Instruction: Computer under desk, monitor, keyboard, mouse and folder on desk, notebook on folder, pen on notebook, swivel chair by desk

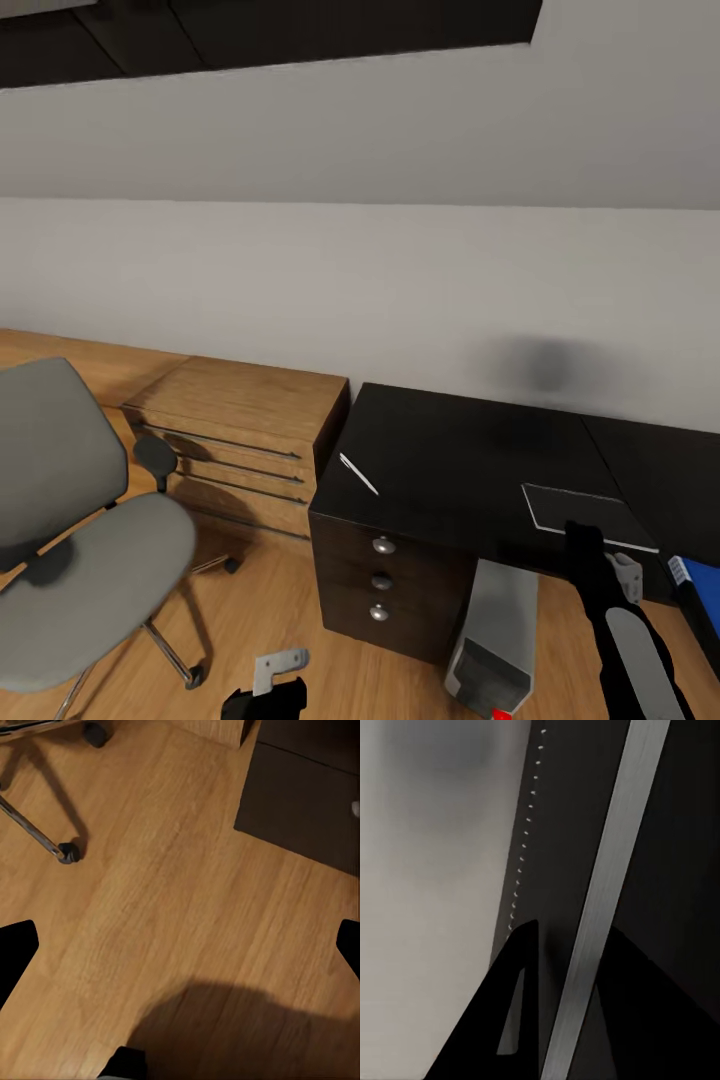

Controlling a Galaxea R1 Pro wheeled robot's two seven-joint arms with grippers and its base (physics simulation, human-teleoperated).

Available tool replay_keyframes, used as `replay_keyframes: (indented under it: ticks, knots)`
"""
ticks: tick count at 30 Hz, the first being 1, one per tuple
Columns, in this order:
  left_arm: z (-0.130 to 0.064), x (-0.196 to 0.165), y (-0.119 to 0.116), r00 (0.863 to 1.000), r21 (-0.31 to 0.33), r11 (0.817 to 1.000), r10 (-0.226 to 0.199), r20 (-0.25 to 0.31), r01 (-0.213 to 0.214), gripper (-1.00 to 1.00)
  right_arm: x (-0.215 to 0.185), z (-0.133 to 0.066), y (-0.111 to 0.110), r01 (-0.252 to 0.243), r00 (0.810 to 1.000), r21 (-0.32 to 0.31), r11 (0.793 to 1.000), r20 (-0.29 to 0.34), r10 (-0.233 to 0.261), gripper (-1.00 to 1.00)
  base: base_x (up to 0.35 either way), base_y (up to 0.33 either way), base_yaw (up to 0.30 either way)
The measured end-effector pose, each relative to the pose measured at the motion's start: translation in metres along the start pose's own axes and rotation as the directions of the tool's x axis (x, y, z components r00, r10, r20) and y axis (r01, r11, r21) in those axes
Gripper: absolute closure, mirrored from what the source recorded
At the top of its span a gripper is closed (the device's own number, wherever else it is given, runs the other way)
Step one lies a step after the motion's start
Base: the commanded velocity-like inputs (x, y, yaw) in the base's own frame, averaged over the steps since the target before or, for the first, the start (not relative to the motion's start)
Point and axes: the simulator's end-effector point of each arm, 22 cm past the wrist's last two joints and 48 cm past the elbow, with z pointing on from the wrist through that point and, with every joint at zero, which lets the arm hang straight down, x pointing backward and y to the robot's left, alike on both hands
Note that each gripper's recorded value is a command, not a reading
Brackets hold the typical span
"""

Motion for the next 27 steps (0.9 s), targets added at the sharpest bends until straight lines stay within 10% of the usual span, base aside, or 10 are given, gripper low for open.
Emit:
replay_keyframes:
  ticks: [27]
  knots:
    - [0.0, 0.002, -0.004, 1.0, 0.007, 1.0, -0.004, 0.031, 0.003, -1.0, -0.017, 0.0, -0.004, -0.012, 1.0, 0.006, 1.0, 0.029, 0.012, 1.0, 0.0, -0.142, -0.159]
